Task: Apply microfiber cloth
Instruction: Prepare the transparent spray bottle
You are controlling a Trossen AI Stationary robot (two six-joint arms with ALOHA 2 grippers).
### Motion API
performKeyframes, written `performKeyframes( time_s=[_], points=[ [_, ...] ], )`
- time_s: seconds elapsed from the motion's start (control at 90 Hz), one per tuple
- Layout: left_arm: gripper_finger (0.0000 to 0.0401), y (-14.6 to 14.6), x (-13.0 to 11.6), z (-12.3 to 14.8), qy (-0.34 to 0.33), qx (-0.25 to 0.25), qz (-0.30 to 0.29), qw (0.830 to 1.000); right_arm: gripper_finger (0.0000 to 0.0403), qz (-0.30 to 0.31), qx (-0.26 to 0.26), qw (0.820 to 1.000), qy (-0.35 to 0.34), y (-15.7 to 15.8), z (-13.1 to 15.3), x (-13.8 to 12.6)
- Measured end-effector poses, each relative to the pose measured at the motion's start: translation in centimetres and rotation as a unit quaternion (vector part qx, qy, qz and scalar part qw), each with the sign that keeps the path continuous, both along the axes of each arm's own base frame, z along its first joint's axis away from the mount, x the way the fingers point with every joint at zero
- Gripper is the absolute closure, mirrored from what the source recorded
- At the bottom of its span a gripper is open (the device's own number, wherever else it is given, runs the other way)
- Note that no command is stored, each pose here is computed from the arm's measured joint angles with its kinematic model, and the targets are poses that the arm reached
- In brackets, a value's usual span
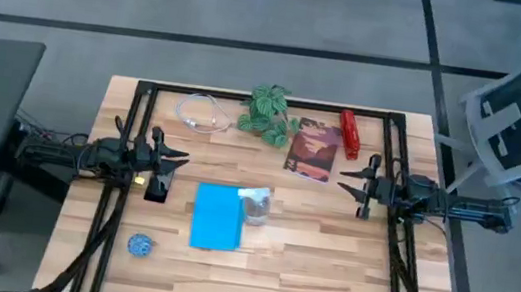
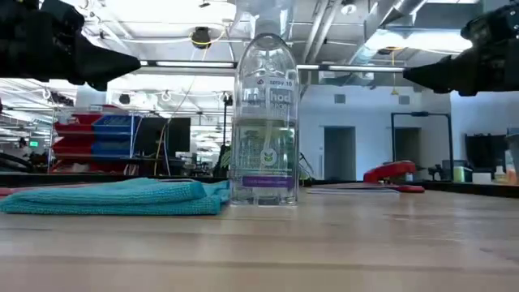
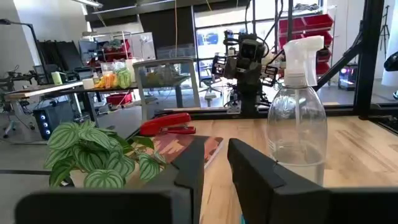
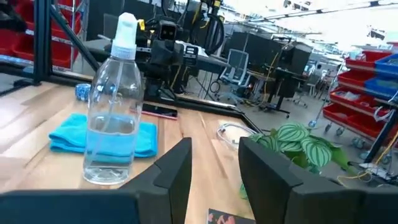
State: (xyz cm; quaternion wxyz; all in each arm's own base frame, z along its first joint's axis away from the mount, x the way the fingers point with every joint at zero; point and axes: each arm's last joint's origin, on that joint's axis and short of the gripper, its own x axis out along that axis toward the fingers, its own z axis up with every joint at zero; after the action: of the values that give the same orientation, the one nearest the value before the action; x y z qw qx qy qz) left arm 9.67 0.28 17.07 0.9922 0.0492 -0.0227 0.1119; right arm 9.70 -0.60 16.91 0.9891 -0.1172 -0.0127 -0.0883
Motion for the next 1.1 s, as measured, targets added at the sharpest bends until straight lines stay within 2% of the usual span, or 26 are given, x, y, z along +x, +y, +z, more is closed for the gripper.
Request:
performKeyframes(
  time_s=[0.211,0.333,0.422,0.467,0.578,0.711,0.811,0.967,1.1],
  points=[
    [0.0345,0.0,0.0,0.3,-0.016,-0.005,0.000,1.000,0.0285,0.002,0.040,0.999,-0.007,0.0,0.0,0.0],
    [0.0345,0.1,-0.2,1.1,-0.058,-0.004,0.016,0.998,0.0285,0.004,0.097,0.995,-0.017,0.0,0.0,0.0],
    [0.0345,0.1,-0.2,1.4,-0.085,-0.060,0.011,0.995,0.0285,0.006,0.128,0.991,-0.023,0.0,0.0,0.0],
    [0.0345,0.1,-0.2,1.5,-0.093,-0.072,0.002,0.993,0.0285,0.006,0.134,0.991,-0.023,0.0,0.0,0.0],
    [0.0342,-0.1,0.1,2.4,-0.110,-0.052,-0.009,0.993,0.0285,0.006,0.132,0.991,-0.023,0.0,0.0,0.0],
    [0.0329,-0.6,2.1,5.2,-0.062,-0.044,-0.005,0.997,0.0285,0.007,0.142,0.990,-0.025,0.0,0.0,0.0],
    [0.0313,-1.5,5.2,7.0,0.020,-0.033,-0.003,0.999,0.0285,0.007,0.143,0.989,-0.025,0.0,0.0,0.0],
    [0.0285,-3.7,10.7,6.4,0.164,-0.007,0.032,0.986,0.0285,0.007,0.156,0.987,-0.028,0.0,0.0,0.0],
    [0.0269,-5.8,13.8,5.8,0.211,-0.016,0.030,0.977,0.0285,0.007,0.157,0.987,-0.028,0.0,0.0,0.0]
  ],
)
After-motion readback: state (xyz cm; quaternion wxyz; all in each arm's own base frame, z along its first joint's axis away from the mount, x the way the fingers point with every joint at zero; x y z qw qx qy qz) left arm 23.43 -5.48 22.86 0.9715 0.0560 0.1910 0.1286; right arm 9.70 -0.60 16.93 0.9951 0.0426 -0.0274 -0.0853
